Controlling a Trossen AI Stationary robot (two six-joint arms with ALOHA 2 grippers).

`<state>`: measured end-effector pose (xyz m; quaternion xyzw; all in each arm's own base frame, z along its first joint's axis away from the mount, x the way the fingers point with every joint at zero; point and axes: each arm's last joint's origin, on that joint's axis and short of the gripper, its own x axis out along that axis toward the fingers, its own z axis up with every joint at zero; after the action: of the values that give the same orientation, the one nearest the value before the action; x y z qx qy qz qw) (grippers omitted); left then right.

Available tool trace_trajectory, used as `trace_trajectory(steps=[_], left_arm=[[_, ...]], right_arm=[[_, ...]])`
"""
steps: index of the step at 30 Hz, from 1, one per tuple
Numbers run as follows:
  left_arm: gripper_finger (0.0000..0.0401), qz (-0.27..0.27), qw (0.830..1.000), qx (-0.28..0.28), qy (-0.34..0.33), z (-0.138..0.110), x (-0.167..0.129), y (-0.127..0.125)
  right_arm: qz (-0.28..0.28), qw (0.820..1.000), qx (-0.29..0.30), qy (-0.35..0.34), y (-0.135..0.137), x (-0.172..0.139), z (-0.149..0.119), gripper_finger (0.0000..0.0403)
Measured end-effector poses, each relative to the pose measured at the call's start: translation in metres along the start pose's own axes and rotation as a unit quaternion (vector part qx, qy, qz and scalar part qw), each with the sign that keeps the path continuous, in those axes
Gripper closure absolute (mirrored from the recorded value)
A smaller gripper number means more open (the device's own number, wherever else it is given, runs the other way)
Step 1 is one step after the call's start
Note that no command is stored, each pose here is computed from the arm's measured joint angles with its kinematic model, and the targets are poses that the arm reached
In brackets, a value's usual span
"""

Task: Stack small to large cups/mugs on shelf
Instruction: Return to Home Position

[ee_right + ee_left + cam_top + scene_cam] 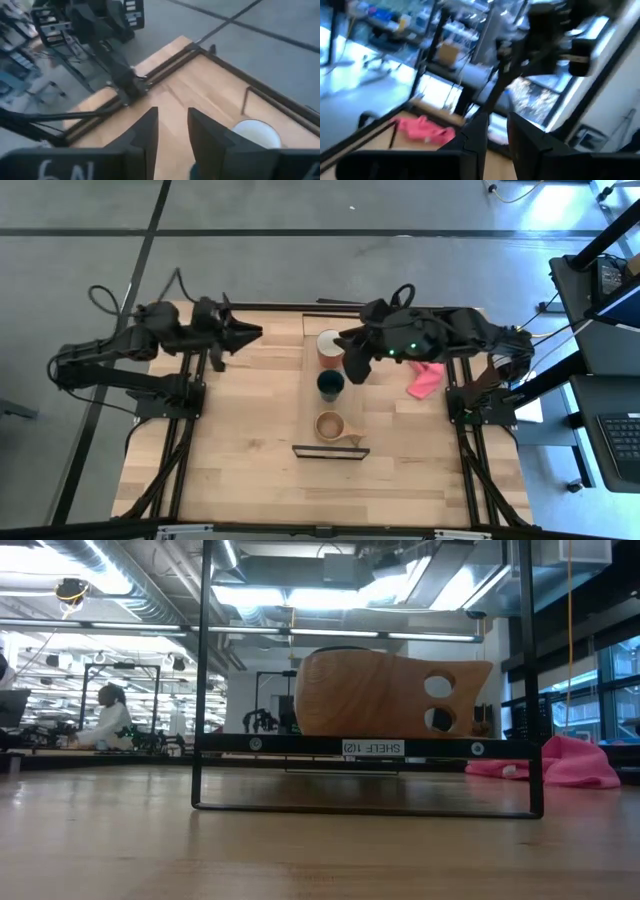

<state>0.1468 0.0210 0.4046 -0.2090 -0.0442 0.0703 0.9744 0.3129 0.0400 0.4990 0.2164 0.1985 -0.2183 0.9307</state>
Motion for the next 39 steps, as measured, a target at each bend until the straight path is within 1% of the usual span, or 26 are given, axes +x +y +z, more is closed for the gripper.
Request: trace_trajectory(steps=[1,2,4,6,8,11,13,16,19,21,23,25,28,32,36,39], left_arm=[[0.0332,-0.02,1.0,0.008,-0.009,0.003,-0.004,-0.002],[0.0332,-0.047,0.998,0.021,-0.023,0.007,-0.009,-0.006],[0.0332,-0.086,0.995,0.032,-0.047,0.014,-0.019,-0.01],[0.0332,-0.093,0.993,0.025,-0.063,0.018,-0.032,-0.012],[0.0332,-0.089,0.993,0.025,-0.075,0.021,-0.045,-0.012],[0.0332,-0.084,0.992,0.022,-0.086,0.02,-0.063,-0.011],[0.0332,-0.091,0.991,0.01,-0.1,0.014,-0.071,-0.008],[0.0332,-0.112,0.985,-0.013,-0.127,-0.009,-0.07,0.001],[0.0332,-0.149,0.971,-0.033,-0.186,-0.03,-0.07,0.01],[0.0332,-0.167,0.96,-0.041,-0.22,-0.043,-0.071,0.016],[0.0332,-0.165,0.958,-0.049,-0.231,-0.057,-0.072,0.023],[0.0332,-0.155,0.958,-0.052,-0.235,-0.067,-0.074,0.028],[0.0332,-0.144,0.956,-0.053,-0.249,-0.077,-0.081,0.034],[0.0332,-0.134,0.953,-0.056,-0.265,-0.088,-0.092,0.041],[0.0332,-0.121,0.96,-0.048,-0.247,-0.096,-0.102,0.045],[0.0332,-0.109,0.961,-0.041,-0.249,-0.096,-0.105,0.046]], right_arm=[[0.006,1.0,0.013,0.0,0.0,-0.001,0.001,0.0297],[0.02,1.0,0.01,0.006,0.001,-0.003,0.001,0.0297],[0.055,0.998,-0.024,0.024,0.006,-0.002,-0.002,0.0297],[0.08,0.996,-0.039,0.019,0.014,0.002,-0.003,0.0297],[0.091,0.995,-0.048,0.008,0.018,0.006,-0.004,0.0297],[0.107,0.992,-0.054,-0.036,0.024,0.011,-0.001,0.0297],[0.123,0.989,-0.056,-0.062,0.03,0.019,-0.002,0.0297],[0.153,0.981,-0.057,-0.101,0.039,0.037,-0.009,0.0297],[0.191,0.968,-0.059,-0.153,0.045,0.052,-0.012,0.0297],[0.203,0.961,-0.06,-0.176,0.044,0.06,-0.014,0.0297],[0.206,0.961,-0.06,-0.174,0.04,0.067,-0.017,0.0297],[0.196,0.965,-0.053,-0.163,0.031,0.071,-0.021,0.0297],[0.182,0.968,-0.051,-0.165,0.015,0.069,-0.025,0.0297],[0.179,0.962,-0.048,-0.202,-0.013,0.057,-0.032,0.0297],[0.192,0.953,-0.042,-0.23,-0.045,0.038,-0.047,0.0297],[0.189,0.952,-0.032,-0.241,-0.071,0.023,-0.063,0.0297]])
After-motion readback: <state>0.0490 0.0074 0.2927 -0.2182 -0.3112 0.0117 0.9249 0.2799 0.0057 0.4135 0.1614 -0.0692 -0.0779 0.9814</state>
